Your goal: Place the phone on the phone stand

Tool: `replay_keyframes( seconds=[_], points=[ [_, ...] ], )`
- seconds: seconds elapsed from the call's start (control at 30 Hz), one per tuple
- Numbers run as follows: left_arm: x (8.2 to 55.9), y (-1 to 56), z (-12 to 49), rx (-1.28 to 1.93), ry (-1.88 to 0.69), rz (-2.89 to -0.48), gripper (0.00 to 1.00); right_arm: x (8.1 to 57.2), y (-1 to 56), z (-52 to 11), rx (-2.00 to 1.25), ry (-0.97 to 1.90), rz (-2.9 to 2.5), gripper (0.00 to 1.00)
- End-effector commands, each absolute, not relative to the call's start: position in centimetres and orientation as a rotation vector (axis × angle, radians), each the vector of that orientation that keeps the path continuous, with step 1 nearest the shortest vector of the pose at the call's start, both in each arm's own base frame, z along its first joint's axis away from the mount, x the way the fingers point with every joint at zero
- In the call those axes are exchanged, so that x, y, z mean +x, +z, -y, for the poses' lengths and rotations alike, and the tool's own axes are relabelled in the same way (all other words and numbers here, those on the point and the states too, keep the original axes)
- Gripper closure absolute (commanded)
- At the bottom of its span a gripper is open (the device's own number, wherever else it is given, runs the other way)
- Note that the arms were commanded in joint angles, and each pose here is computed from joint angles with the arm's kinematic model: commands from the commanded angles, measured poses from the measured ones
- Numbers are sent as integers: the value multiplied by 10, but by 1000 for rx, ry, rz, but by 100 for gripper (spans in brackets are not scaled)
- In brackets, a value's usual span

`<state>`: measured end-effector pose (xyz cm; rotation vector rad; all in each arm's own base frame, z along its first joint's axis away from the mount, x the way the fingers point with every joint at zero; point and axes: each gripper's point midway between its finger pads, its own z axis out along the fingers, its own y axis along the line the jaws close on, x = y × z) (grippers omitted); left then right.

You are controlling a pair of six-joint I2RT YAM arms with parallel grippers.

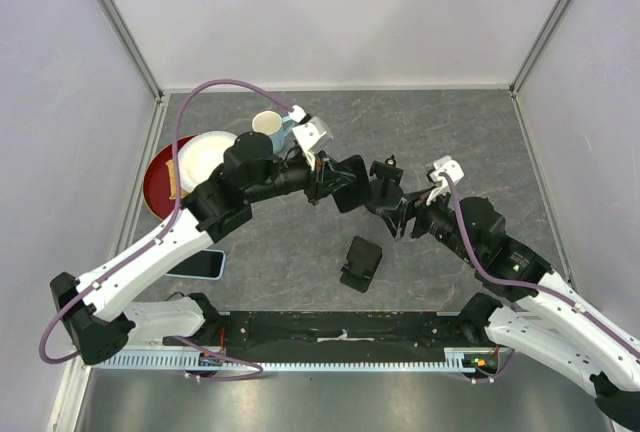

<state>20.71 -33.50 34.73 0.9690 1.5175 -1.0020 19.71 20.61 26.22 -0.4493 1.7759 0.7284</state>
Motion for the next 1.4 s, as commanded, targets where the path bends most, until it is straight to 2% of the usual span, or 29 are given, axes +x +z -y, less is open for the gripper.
replay_keyframes(
  seconds=[0.0, 0.07, 0.17, 0.2, 0.3, 0.4, 0.77, 1.07, 1.23, 1.37],
  points=[
    [252, 392, 293, 671, -717, -1425, 98, 238, 262, -138, -20, 363, -1824, 18],
    [255, 391, 289, 647, -695, -1426, 98, 247, 252, -118, 96, 224, -1865, 17],
    [255, 390, 290, 650, -702, -1424, 98, 256, 240, -130, 54, 178, -1949, 25],
    [255, 390, 290, 648, -701, -1423, 98, 259, 237, -135, 41, 174, -1971, 31],
    [255, 388, 292, 656, -706, -1429, 98, 268, 232, -150, -7, 155, -2019, 43],
    [253, 389, 293, 663, -713, -1425, 98, 278, 235, -158, -15, 159, -1994, 48],
    [249, 391, 295, 672, -739, -1417, 98, 298, 219, -163, 27, 64, -2016, 50],
    [250, 388, 297, 685, -744, -1422, 98, 315, 213, -175, -13, 54, -1983, 61],
    [249, 387, 298, 691, -746, -1423, 98, 320, 208, -170, -27, 5, -1984, 74],
    [249, 384, 300, 700, -745, -1430, 98, 322, 208, -166, -46, -20, -1972, 91]
  ],
)
